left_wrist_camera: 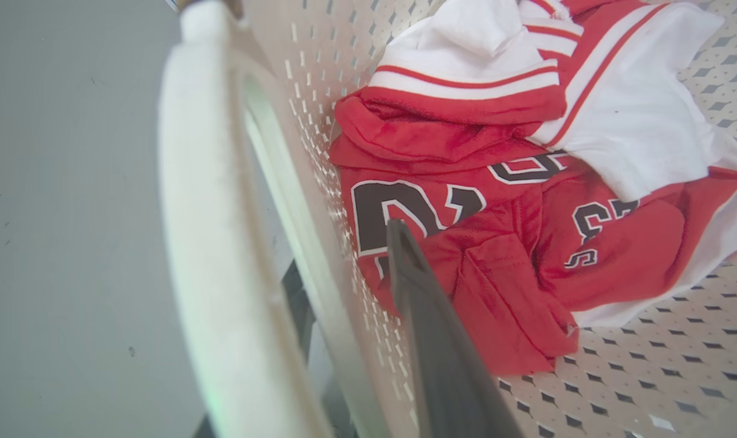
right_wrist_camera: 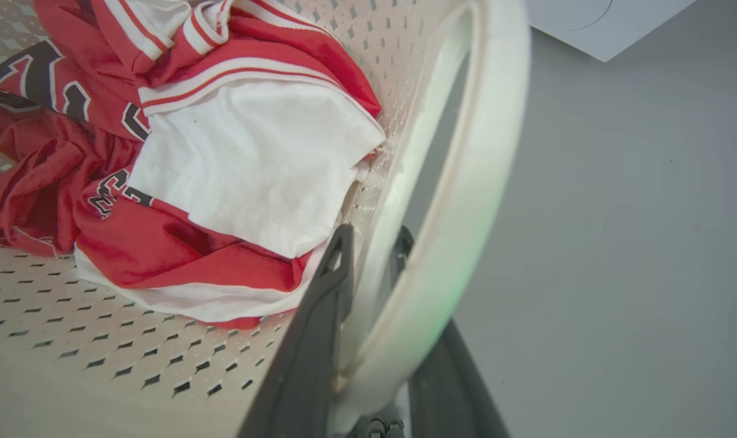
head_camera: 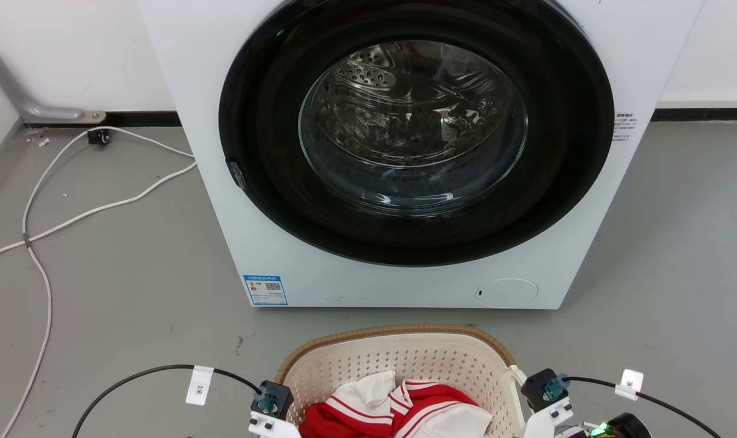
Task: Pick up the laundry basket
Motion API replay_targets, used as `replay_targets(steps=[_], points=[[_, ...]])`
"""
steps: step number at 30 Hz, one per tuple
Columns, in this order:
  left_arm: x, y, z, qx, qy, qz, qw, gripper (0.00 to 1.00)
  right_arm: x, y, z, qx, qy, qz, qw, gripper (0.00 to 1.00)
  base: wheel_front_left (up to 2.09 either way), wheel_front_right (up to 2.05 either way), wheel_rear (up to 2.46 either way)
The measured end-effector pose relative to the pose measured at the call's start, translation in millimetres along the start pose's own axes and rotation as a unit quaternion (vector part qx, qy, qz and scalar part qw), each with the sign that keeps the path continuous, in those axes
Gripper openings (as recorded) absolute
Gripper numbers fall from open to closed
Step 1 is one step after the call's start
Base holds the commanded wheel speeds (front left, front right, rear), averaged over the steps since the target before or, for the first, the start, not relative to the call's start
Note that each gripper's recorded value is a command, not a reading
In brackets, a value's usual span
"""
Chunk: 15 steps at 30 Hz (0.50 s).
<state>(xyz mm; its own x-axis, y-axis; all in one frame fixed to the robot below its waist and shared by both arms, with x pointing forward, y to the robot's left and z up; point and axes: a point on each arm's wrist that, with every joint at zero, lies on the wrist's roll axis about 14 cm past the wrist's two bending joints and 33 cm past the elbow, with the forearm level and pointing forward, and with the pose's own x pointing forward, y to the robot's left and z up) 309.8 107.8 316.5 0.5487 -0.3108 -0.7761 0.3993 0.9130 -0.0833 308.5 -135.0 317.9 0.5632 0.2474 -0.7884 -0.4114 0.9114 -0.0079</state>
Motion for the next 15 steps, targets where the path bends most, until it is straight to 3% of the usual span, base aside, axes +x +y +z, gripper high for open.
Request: replay_targets(steps=[15], points=[[0.4, -0.4, -0.4, -0.001, 0.001, -0.001, 1.0, 0.0, -0.2, 0.2, -1.2, 0.005, 0.0, 0.0, 1.0, 0.0, 0.0, 0.0, 0.0]])
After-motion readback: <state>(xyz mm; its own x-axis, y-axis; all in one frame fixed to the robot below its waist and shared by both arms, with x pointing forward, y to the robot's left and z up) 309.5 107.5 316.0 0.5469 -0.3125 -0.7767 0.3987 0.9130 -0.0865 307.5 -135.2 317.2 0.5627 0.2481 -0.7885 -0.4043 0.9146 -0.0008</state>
